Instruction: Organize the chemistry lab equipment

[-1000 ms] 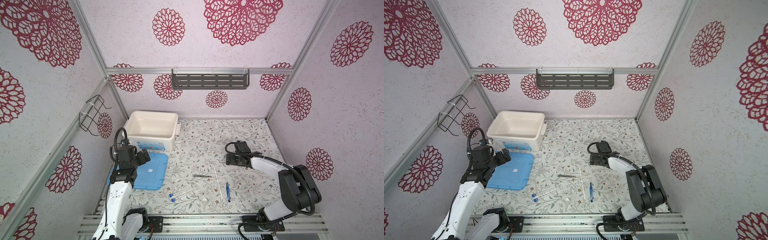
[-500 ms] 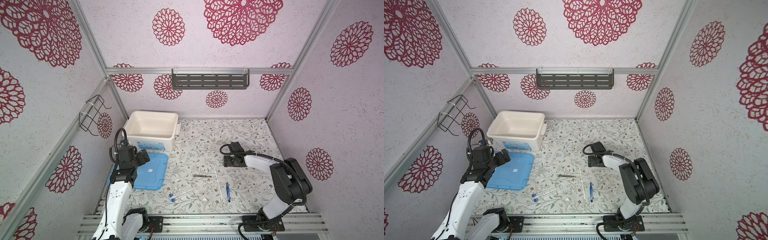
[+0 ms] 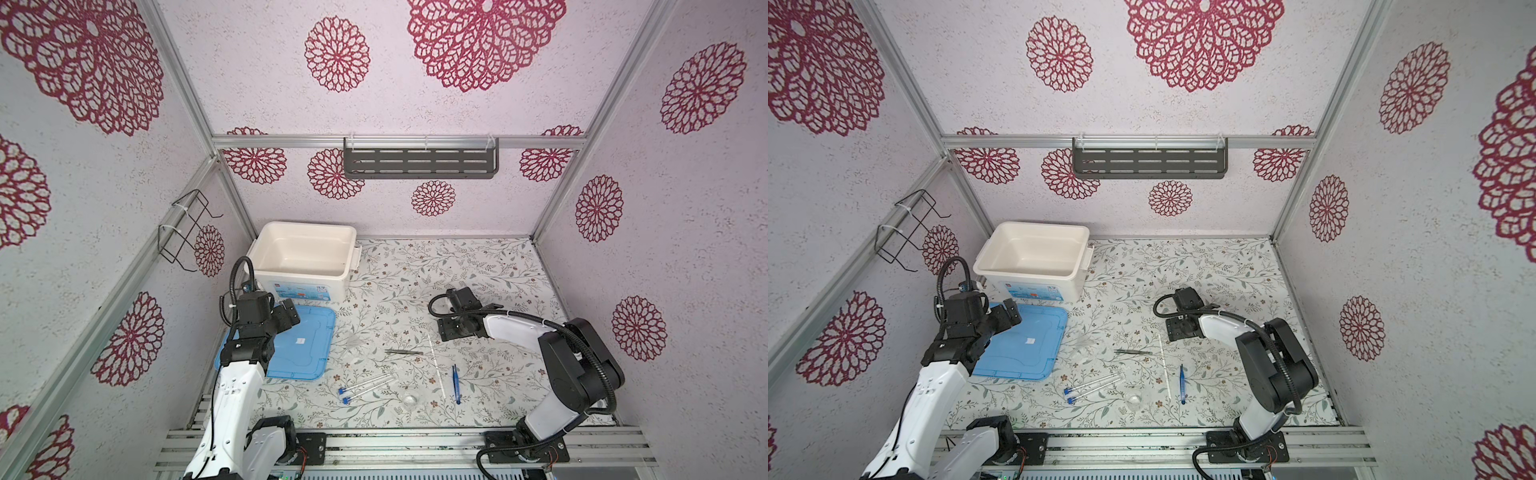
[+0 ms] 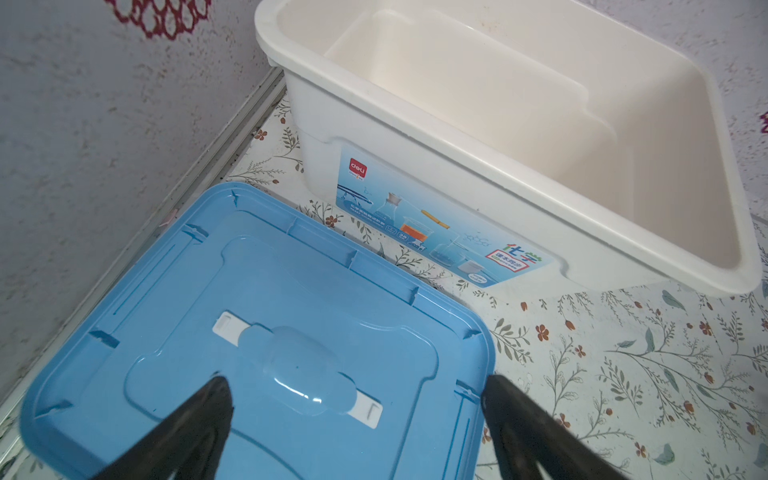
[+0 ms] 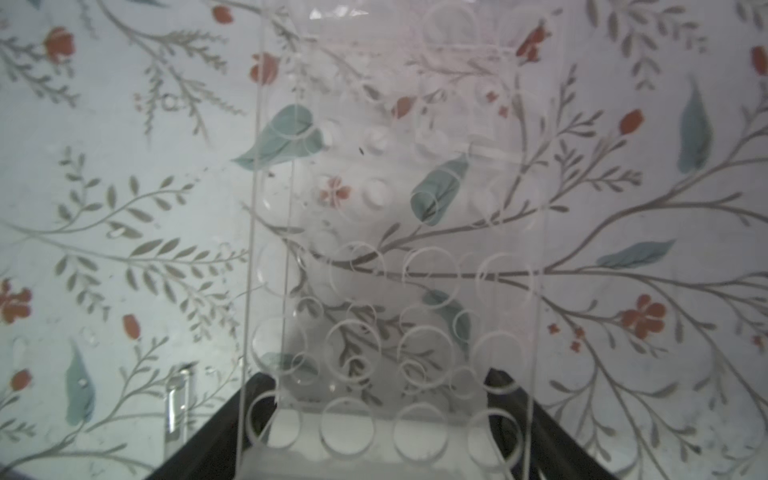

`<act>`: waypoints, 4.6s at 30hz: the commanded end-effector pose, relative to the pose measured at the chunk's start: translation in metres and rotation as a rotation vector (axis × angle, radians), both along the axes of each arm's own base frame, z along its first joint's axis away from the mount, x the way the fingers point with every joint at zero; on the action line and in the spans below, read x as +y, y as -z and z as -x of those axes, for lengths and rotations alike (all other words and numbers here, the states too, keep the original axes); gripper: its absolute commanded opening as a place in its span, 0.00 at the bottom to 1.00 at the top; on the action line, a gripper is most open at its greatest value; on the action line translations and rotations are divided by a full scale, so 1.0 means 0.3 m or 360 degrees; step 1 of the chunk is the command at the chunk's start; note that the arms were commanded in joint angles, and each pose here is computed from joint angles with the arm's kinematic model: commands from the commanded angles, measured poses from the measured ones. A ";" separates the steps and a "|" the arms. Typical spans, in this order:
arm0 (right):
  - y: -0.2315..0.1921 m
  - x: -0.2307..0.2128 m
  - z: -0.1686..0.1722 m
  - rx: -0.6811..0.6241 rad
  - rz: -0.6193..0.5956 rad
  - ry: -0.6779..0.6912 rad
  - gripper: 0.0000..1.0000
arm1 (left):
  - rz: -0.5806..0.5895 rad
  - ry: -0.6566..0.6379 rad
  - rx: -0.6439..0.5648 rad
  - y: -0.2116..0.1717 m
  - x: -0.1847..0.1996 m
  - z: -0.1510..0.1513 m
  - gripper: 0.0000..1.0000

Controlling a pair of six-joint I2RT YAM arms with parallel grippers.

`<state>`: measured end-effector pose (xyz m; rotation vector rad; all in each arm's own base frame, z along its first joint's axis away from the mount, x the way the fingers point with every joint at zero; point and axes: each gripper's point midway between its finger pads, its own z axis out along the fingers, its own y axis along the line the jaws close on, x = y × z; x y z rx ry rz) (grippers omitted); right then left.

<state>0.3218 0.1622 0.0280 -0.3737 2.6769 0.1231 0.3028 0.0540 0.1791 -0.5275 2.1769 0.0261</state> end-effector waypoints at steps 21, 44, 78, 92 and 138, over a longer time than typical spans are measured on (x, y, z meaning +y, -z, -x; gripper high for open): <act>-0.335 0.233 0.142 -0.0219 -0.0063 -0.0526 0.89 | 0.0338 -0.0155 0.0262 0.041 -0.047 0.122 0.97; -0.214 1.103 0.584 -0.0431 -0.0231 -0.2506 0.65 | 0.0708 -0.0347 0.0524 0.174 0.012 0.133 0.97; -0.007 1.066 0.657 0.0022 -0.0042 -0.2705 0.29 | 0.0568 -0.0462 0.0402 0.150 0.082 0.183 0.97; -0.043 1.078 0.598 -0.0100 0.0067 -0.2624 0.24 | 0.0563 -0.0459 0.0379 0.137 0.083 0.181 0.97; -0.837 0.185 -0.122 -0.1763 -0.0435 -0.0231 0.22 | 0.0862 0.0130 0.0294 0.010 -0.225 0.136 0.97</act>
